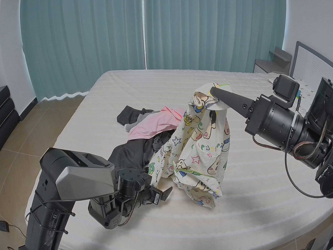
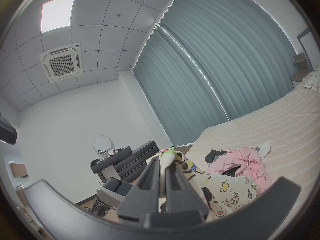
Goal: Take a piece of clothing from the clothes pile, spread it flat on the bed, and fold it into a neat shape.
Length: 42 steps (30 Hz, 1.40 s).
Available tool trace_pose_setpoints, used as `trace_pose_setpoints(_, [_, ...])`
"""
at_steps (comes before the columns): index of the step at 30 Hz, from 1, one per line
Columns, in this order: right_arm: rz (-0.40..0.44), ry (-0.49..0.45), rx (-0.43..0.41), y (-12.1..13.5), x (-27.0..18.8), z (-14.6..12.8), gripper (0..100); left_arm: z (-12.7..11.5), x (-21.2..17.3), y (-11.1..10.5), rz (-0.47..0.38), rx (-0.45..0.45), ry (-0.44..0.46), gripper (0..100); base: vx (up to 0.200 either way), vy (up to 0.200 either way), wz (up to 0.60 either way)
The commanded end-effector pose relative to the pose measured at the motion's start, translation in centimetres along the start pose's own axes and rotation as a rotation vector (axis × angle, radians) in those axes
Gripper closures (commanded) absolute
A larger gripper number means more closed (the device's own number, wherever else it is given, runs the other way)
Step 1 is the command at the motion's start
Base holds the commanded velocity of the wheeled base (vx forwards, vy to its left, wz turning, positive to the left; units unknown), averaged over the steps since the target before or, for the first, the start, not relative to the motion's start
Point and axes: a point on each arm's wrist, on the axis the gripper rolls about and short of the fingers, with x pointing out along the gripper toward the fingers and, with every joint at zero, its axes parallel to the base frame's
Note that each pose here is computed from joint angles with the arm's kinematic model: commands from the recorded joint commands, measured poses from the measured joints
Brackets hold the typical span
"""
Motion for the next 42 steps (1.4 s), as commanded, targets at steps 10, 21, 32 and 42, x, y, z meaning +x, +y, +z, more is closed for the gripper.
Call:
trace_pose_setpoints(10, [-0.048, -0.001, -0.003, -1.1, -0.6, -0.1, 100, -1.0, 1.5, 0.8, 0.038, -0.033, -0.005, 100, 0.0, 0.0, 0.0])
trace_pose_setpoints(21, [-0.181, -0.029, -0.02, -4.0, -2.9, 0.7, 100, 3.8, -3.6, 1.3, 0.06, -0.138, -0.199, 100, 0.0, 0.0, 0.0])
trace_pose_setpoints(32, [-0.383, -0.103, -0.047, -8.7, -4.5, 2.7, 100, 14.1, -13.1, 4.7, 0.156, -0.336, -0.559, 100, 0.0, 0.0, 0.0])
trace_pose_setpoints(42, [-0.386, -0.339, -0.131, -7.3, -3.6, 8.8, 100, 23.6, -20.7, 5.3, 0.168, -0.325, -0.736, 100, 0.0, 0.0, 0.0])
